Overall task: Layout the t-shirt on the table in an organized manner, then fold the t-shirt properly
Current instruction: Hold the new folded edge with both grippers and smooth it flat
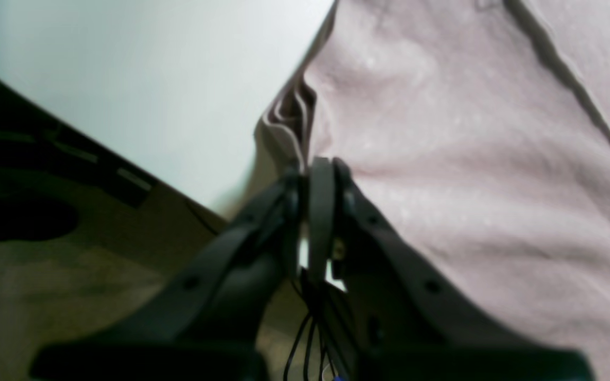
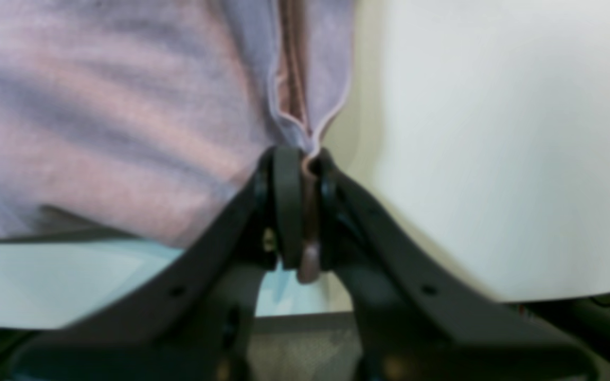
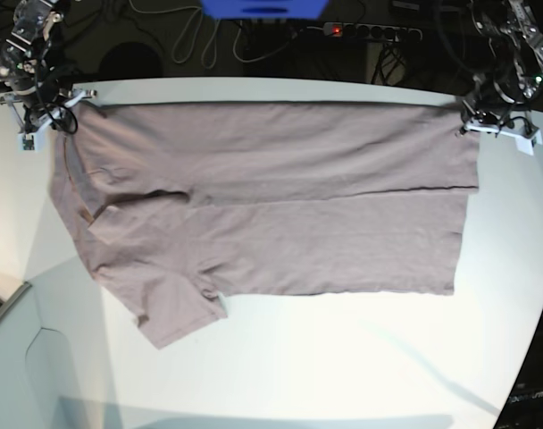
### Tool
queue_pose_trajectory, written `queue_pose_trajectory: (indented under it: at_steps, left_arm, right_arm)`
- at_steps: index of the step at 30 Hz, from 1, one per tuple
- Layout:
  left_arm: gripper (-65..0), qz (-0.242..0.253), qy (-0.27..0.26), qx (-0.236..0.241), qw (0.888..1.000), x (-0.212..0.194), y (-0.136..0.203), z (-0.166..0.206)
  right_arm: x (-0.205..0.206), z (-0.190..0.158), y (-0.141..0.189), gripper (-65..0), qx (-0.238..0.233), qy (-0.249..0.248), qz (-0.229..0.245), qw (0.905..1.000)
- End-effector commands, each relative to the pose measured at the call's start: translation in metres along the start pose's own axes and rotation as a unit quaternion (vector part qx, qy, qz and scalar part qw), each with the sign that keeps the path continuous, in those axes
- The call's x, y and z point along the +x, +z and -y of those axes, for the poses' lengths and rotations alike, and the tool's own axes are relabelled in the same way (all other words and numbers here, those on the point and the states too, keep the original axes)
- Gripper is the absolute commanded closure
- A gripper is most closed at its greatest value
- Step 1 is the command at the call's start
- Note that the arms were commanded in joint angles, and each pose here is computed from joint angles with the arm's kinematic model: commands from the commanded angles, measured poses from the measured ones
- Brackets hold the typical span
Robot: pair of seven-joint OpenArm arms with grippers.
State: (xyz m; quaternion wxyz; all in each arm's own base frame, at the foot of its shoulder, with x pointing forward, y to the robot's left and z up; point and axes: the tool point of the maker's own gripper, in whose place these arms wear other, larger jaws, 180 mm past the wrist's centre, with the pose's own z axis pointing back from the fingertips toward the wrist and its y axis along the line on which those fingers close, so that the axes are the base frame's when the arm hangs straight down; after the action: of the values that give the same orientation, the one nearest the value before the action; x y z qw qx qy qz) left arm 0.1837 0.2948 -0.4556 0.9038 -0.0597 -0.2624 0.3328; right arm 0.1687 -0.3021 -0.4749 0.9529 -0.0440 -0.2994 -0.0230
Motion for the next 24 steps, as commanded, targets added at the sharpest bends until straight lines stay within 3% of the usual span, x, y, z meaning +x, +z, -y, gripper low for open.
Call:
queue_pose_trajectory:
  at_steps: [1, 16, 24]
  left_arm:
    - [0.0, 0.015, -0.007, 0.001, 1.0, 0.01, 0.003, -0.001]
    - [0.0, 0.004, -0.006, 0.006, 1.0, 0.0, 0.005, -0.008]
    - [0.0, -0.025, -0.065, -0.04, 0.997, -0.02, -0.002, -0.001]
  right_arm:
    - [-0.01, 0.006, 0.003, 0.0, -0.007, 0.011, -0.024, 0.9996]
    - [-0.025, 0.006, 0.007, 0.0, -0.007, 0.011, -0.039, 0.9992]
    - [-0.023, 0.006, 0.007, 0.0, -0.007, 0.011, -0.031, 0.9994]
